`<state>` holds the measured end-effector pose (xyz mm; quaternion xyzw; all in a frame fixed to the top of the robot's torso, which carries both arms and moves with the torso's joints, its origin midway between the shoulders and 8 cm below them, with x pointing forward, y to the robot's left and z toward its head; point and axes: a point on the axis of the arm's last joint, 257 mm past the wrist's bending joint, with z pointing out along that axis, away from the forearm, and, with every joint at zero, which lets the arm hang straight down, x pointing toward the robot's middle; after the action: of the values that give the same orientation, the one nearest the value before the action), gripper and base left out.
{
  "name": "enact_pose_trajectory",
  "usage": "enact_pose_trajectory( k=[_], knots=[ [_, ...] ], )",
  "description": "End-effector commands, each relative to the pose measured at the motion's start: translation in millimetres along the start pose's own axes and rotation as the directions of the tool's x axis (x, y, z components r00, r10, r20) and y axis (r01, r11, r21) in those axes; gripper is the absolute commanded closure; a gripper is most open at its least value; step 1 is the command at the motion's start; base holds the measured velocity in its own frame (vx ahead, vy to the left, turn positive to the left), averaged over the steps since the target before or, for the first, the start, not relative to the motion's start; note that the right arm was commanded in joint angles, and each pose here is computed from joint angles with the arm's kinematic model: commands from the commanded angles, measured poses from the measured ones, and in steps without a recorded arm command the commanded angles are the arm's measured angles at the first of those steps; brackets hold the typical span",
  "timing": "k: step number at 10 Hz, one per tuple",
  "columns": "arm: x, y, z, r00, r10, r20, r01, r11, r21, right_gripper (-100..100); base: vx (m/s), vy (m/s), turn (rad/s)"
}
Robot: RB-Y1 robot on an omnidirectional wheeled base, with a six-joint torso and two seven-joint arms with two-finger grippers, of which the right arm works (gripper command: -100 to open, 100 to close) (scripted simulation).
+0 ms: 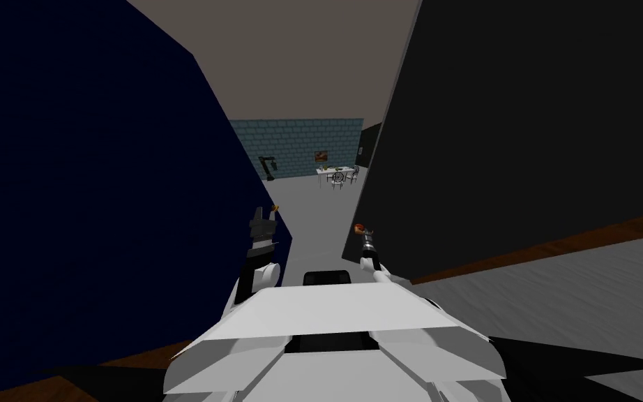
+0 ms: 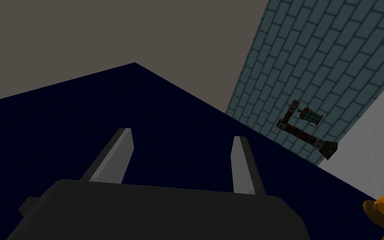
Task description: Push the door open
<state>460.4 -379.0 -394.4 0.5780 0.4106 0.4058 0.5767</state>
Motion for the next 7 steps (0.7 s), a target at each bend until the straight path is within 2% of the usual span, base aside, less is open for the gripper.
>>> enact_pose_trajectory(
  k=[1,3,4,7],
  knots=[
    [-5.8,3.5,2.6,1.000,0.002,0.019,-0.002,1.000,-0.007,100,0.184,0.080,-0.067],
    [-11.0,3.0,2.3,0.999,0.004,0.033,-0.004,1.000,-0.006,100,0.185,0.031,-0.043],
    [-14.2,-1.0,-0.5,0.999,0.000,0.034,0.000,1.000,0.003,100,0.080,-0.001,-0.021],
    [-34.9,0.8,-0.1,0.997,0.000,0.082,0.000,1.000,-0.002,100,0.175,0.005,-0.039]
  ],
)
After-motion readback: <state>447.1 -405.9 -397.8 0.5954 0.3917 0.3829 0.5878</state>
